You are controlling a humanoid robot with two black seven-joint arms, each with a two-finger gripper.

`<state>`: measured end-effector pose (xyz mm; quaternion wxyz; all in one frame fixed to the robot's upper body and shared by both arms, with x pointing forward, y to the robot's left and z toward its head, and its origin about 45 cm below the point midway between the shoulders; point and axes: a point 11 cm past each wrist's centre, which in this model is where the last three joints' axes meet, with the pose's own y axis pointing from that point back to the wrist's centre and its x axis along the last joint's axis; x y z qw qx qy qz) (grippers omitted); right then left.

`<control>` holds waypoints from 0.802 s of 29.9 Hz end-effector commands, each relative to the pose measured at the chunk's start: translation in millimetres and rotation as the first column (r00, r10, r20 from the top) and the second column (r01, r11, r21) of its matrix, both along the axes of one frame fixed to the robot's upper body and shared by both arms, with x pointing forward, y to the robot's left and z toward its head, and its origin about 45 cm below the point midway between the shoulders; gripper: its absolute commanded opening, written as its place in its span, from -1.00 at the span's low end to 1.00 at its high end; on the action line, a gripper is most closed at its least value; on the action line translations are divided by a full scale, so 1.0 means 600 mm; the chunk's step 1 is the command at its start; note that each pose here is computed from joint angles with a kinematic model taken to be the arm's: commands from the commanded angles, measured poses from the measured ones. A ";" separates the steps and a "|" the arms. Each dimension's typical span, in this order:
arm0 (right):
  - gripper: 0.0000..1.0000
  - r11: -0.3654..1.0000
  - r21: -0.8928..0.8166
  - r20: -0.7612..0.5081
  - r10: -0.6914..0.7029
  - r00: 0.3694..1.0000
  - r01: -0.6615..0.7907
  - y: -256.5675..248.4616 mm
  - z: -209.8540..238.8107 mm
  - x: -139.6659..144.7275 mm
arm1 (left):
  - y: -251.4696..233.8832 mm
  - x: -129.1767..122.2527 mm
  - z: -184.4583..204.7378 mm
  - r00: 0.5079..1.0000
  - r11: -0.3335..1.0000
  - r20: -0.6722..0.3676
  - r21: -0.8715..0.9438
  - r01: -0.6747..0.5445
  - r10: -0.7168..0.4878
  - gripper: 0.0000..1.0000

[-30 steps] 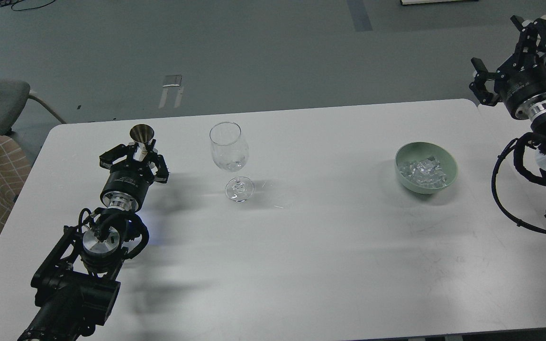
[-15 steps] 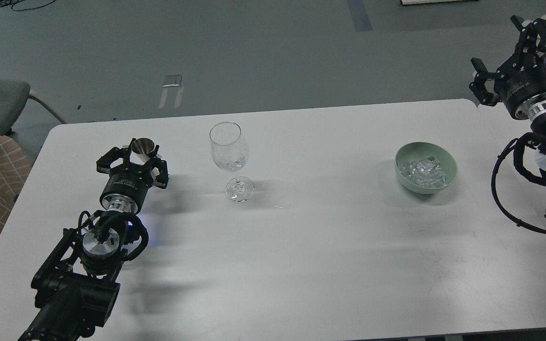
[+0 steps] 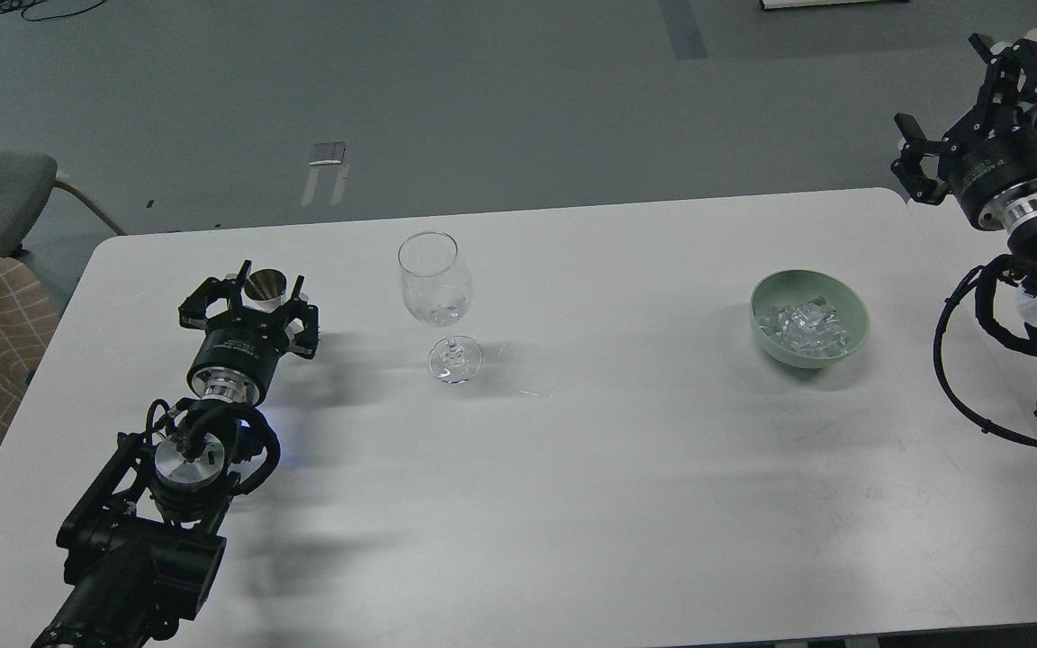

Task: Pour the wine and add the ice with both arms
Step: 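Open the left gripper, release the jigger, and retract the left arm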

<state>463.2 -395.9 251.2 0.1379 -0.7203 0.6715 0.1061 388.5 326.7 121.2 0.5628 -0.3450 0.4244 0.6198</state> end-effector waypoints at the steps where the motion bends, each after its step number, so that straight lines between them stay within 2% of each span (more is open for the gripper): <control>1: 1.00 1.000 0.000 0.001 0.000 1.000 0.000 0.000 0.001 0.000 | 0.000 0.001 0.001 1.000 1.000 0.003 -0.002 -0.001 0.001 0.29; 7: 1.00 1.000 0.000 -0.002 -0.001 1.000 0.001 -0.001 -0.001 0.000 | -0.002 0.009 0.011 1.000 1.000 0.017 -0.003 0.004 -0.004 0.46; 11: 1.00 1.000 0.000 -0.002 -0.001 1.000 0.001 -0.001 -0.001 0.000 | -0.004 0.012 0.018 0.999 1.000 0.032 -0.003 0.008 -0.008 0.69; 16: 1.00 1.000 0.001 0.000 0.000 1.000 0.000 0.000 0.000 0.000 | -0.005 0.016 0.032 0.998 1.000 0.053 0.000 0.015 -0.015 0.81; 24: 1.00 1.000 0.001 0.001 -0.002 1.000 0.002 -0.002 0.001 0.000 | -0.025 0.024 0.088 0.988 0.998 0.146 0.002 0.057 -0.057 0.89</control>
